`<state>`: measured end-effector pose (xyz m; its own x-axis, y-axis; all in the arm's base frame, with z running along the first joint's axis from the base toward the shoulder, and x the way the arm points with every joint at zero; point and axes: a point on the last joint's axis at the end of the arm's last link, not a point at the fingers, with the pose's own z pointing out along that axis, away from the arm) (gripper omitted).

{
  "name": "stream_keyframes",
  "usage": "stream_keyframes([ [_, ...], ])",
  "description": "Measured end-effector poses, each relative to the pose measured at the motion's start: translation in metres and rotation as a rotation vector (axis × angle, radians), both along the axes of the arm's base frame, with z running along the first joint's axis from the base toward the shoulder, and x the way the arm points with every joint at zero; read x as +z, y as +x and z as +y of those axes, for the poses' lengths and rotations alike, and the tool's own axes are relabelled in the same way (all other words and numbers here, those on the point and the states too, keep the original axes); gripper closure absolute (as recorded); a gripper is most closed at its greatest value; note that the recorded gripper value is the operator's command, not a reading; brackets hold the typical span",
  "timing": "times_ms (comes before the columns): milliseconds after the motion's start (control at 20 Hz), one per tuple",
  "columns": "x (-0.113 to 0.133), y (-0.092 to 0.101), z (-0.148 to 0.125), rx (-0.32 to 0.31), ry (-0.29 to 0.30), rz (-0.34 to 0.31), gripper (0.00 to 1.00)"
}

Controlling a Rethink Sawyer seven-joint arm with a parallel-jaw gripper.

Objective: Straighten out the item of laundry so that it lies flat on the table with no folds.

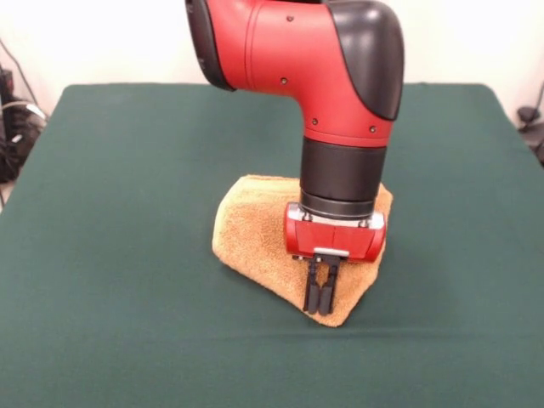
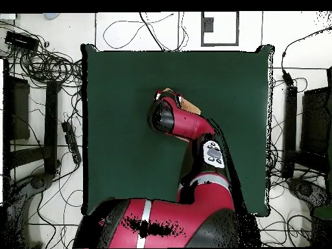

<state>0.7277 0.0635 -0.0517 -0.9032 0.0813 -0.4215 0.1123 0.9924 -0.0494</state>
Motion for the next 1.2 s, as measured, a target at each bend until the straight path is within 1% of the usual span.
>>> stream_keyframes([
  [400,0.0002,-0.0001,0.0007,0.001,-0.002,0.000,1.00],
  [450,0.0004,-0.0002,0.0012,0.002,-0.003,0.000,0.00],
  [1200,0.0010,0.0004,-0.0014,-0.015,0.001,-0.004,0.00],
])
